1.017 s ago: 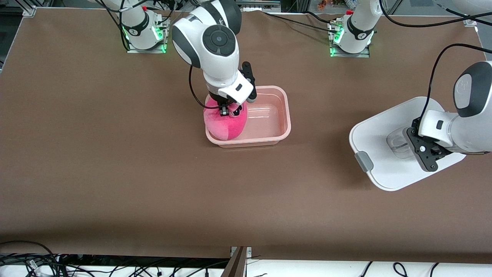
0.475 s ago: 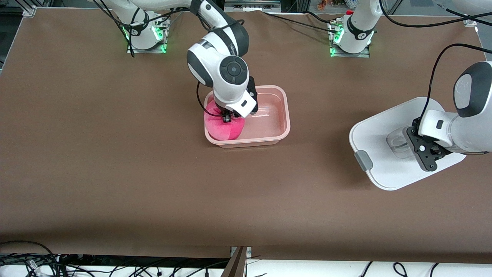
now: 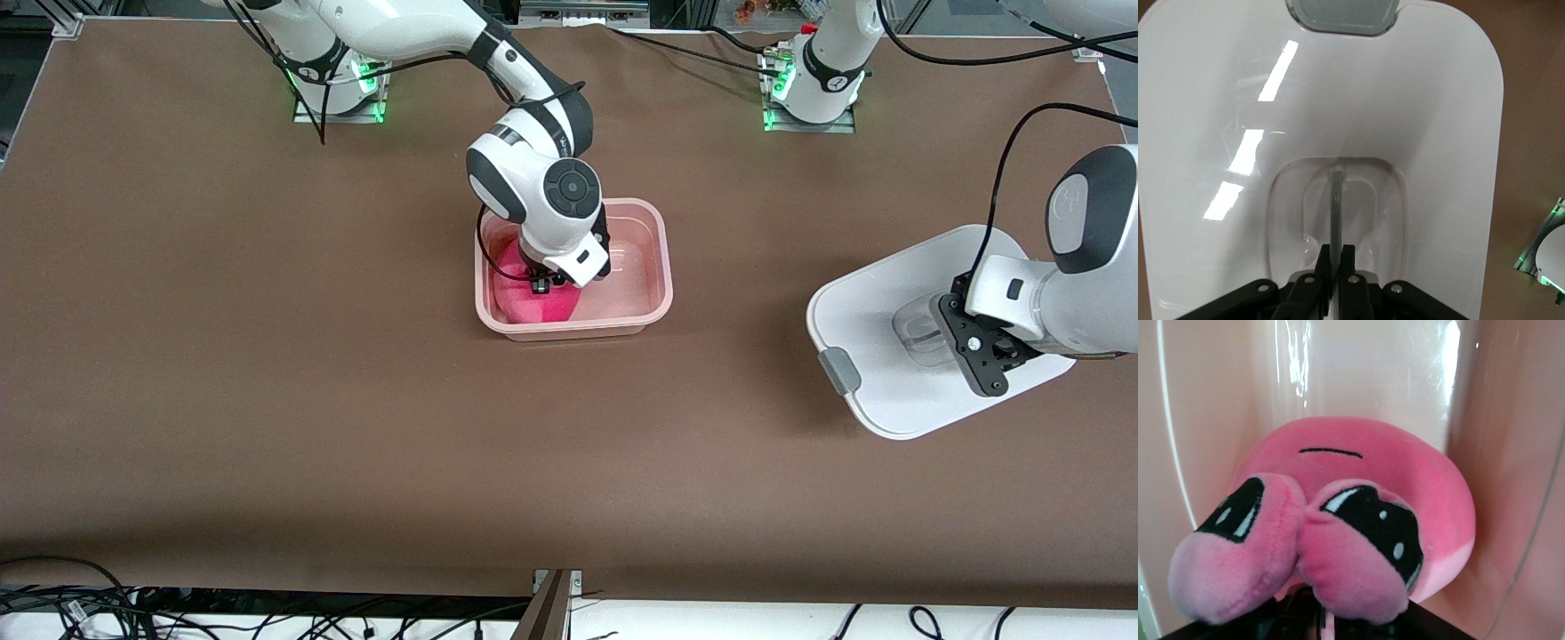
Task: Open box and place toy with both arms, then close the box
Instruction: 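Open the right gripper and lift it out of the tray, then carry the lid over the tray with the left gripper while the right gripper withdraws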
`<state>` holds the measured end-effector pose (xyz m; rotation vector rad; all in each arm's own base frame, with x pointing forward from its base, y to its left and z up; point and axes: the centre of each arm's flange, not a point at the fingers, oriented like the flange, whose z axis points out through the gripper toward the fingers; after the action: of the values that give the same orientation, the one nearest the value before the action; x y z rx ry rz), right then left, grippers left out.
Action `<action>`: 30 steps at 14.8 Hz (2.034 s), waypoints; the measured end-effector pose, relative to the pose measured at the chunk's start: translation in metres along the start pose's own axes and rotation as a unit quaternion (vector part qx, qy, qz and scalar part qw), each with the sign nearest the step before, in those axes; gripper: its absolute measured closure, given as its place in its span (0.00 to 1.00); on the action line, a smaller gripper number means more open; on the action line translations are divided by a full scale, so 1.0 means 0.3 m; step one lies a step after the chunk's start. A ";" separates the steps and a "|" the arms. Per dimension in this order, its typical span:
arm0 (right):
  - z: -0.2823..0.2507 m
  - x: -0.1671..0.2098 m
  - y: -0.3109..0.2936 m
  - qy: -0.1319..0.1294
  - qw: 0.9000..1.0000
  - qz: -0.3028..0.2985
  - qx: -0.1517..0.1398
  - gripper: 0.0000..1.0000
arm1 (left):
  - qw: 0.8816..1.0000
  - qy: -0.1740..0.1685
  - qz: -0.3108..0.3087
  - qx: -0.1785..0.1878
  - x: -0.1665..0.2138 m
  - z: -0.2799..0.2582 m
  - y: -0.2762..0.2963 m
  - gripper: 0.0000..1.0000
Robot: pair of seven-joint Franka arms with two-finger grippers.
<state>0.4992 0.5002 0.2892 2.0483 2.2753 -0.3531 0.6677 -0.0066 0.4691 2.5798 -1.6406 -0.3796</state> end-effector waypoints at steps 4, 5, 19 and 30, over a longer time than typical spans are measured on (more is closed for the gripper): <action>-0.002 0.053 0.022 0.043 0.998 0.033 -0.038 0.61 | 1.000 0.000 0.004 0.000 0.004 0.002 0.001 0.93; -0.004 0.090 0.014 0.059 0.996 0.048 -0.052 0.52 | 1.000 0.000 0.007 0.000 0.004 0.002 0.001 0.93; -0.345 -0.004 0.042 0.136 0.974 0.142 -0.108 0.00 | 0.998 0.026 0.059 -0.001 0.170 -0.022 0.090 0.93; -0.889 -1.002 -0.031 0.130 0.942 0.309 -0.029 0.00 | 0.975 0.086 0.200 0.040 0.809 -0.060 0.569 0.93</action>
<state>0.5536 0.2624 0.6085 2.7479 1.5738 0.0295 0.6189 -0.2998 0.4754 2.1748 -2.0773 -0.0612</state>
